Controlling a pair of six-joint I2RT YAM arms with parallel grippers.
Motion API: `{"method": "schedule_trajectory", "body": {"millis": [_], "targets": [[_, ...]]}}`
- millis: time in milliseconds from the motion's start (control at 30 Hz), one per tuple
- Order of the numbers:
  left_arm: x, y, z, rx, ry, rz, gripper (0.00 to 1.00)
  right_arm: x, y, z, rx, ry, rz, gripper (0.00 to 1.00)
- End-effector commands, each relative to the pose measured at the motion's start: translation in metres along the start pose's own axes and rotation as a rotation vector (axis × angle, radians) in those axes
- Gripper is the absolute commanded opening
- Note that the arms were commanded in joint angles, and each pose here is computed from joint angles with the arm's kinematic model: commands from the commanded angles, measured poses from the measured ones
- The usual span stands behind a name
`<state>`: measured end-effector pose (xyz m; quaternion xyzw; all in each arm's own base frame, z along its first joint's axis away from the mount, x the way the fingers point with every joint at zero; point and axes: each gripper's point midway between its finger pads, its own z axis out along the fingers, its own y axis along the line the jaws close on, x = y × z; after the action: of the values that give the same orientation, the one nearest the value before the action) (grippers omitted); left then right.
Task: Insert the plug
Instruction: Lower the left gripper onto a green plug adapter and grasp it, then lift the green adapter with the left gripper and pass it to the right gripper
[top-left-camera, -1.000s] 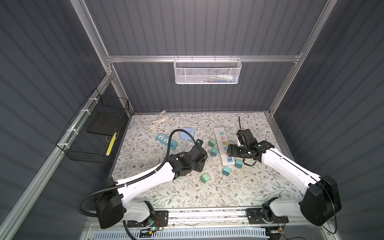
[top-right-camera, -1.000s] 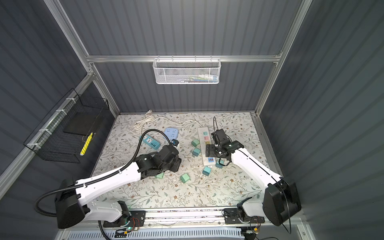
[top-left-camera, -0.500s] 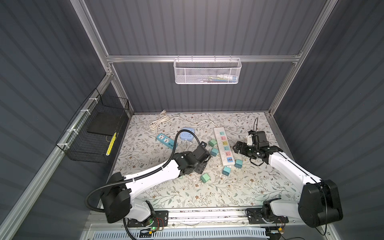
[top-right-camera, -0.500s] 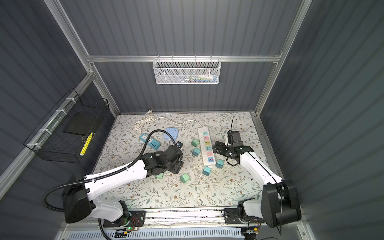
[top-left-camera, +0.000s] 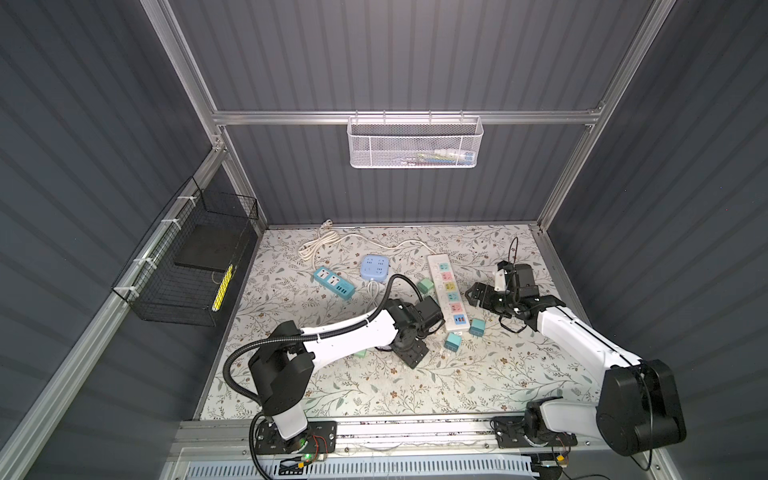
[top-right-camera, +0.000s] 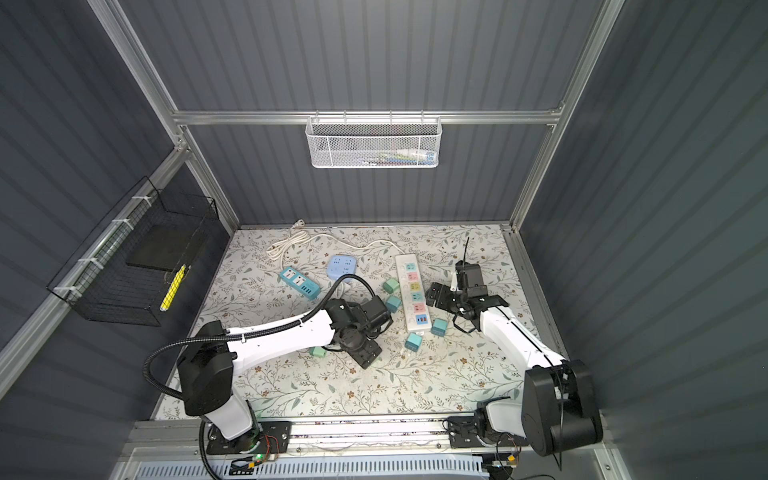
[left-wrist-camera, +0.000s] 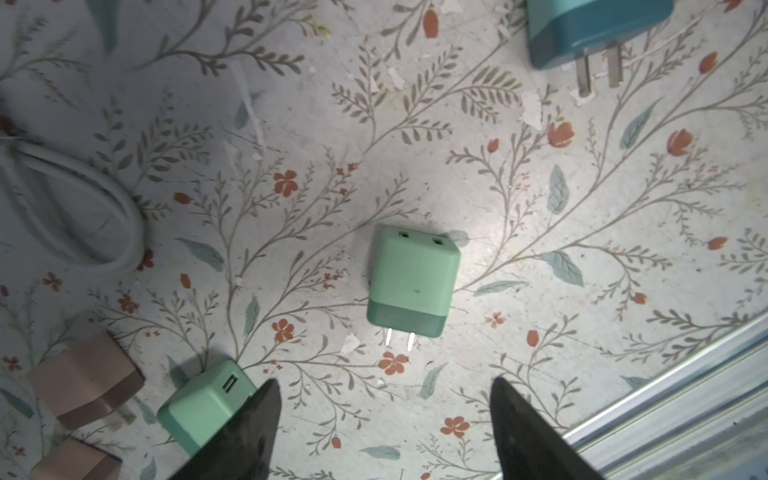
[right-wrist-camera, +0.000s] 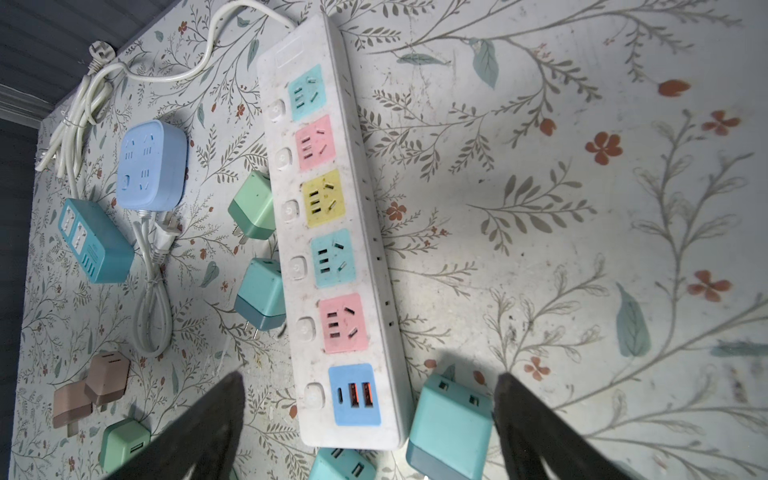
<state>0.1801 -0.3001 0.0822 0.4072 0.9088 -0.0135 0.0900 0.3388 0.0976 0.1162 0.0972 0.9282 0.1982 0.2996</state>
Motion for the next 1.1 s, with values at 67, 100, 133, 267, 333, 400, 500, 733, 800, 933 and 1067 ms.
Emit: {"method": "schedule_trajectory", "body": {"millis": [67, 100, 133, 267, 333, 400, 500, 733, 800, 933, 1067], "targets": [[0.000, -0.009, 0.021, 0.018, 0.017, 0.047, 0.73, -0.003, 0.000, -0.007, -0.004, -0.031, -0.005, 0.91], [0.000, -0.009, 0.025, 0.016, 0.012, 0.052, 0.73, -0.002, -0.002, -0.006, 0.002, -0.032, -0.001, 0.91], [-0.001, -0.009, 0.029, 0.013, 0.012, 0.057, 0.72, -0.001, -0.004, -0.005, 0.009, -0.033, 0.000, 0.91], [0.000, -0.011, 0.043, 0.011, 0.028, 0.059, 0.69, -0.003, -0.001, -0.006, 0.000, -0.033, -0.003, 0.90], [0.002, -0.013, 0.048, 0.023, 0.040, 0.052, 0.66, -0.004, 0.000, -0.007, -0.003, -0.037, -0.007, 0.89], [0.003, -0.013, 0.053, 0.022, 0.049, 0.036, 0.60, -0.003, -0.001, -0.007, -0.002, -0.039, -0.007, 0.88], [0.008, -0.011, 0.059, 0.008, 0.067, 0.031, 0.59, -0.001, 0.000, -0.005, -0.013, -0.030, -0.006, 0.83], [0.013, -0.003, 0.065, -0.034, 0.063, 0.002, 0.46, -0.001, 0.003, -0.006, -0.029, -0.026, -0.012, 0.77], [0.012, -0.002, 0.064, -0.042, 0.054, -0.002, 0.39, -0.001, 0.002, -0.006, -0.023, -0.028, 0.000, 0.74], [-0.006, 0.000, 0.051, -0.047, -0.044, -0.004, 0.29, -0.001, 0.006, -0.008, -0.035, -0.019, 0.015, 0.70], [-0.048, -0.002, 0.021, -0.025, -0.281, -0.012, 0.25, -0.002, 0.009, -0.014, -0.049, -0.025, 0.021, 0.69]]}}
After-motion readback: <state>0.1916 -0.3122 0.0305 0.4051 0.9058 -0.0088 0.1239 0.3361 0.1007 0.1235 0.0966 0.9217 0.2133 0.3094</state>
